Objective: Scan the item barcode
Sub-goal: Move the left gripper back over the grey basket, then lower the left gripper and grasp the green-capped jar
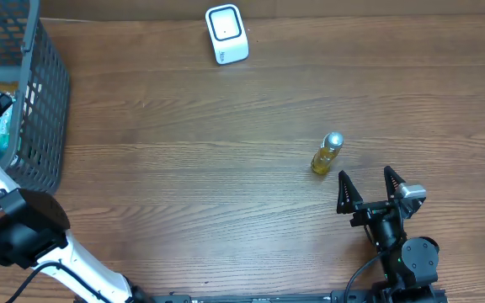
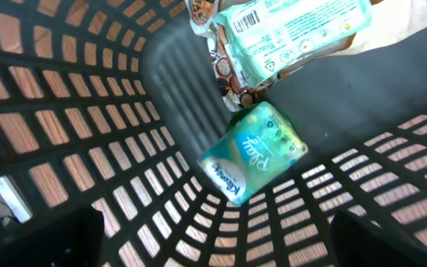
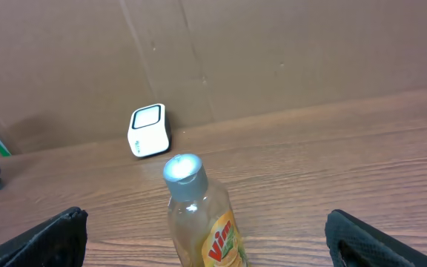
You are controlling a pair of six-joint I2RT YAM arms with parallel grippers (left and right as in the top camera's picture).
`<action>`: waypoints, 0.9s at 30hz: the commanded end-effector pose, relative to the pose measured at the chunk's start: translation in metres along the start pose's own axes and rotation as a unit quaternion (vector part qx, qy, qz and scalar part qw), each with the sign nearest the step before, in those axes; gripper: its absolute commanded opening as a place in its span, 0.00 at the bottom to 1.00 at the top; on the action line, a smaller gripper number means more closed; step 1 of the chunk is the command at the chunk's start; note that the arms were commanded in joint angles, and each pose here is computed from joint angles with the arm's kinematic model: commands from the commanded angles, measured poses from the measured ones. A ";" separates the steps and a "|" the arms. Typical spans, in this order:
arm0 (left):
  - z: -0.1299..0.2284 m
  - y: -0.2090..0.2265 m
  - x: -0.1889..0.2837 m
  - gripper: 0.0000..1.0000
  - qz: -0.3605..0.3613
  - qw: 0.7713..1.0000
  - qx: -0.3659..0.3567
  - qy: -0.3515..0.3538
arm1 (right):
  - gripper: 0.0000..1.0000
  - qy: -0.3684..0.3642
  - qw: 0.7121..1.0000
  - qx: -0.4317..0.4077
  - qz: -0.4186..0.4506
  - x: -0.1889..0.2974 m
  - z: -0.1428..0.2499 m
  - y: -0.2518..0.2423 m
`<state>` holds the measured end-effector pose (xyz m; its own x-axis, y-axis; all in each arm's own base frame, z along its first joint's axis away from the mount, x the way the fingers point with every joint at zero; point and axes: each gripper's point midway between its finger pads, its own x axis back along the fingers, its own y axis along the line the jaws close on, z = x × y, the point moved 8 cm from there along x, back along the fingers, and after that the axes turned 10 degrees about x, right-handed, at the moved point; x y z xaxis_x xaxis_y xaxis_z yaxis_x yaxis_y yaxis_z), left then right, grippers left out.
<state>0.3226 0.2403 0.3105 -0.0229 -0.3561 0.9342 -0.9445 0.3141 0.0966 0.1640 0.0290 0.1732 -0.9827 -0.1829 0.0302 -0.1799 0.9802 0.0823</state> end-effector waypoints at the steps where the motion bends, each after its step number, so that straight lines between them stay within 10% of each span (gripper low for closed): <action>1: 0.000 -0.003 -0.016 1.00 -0.004 0.999 -0.029 0.025 | 1.00 -0.004 1.000 0.000 0.003 0.000 0.002 -0.001; 27: -0.004 -0.024 -0.063 1.00 0.014 0.995 -0.062 0.071 | 1.00 -0.004 1.000 0.000 0.003 0.000 0.002 -0.001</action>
<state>0.3466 0.2559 0.2601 0.0065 -0.2568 0.9664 -0.9060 0.4076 0.1144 0.1640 0.0290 0.1731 -0.9827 -0.1825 0.0306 -0.1795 0.9803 0.0827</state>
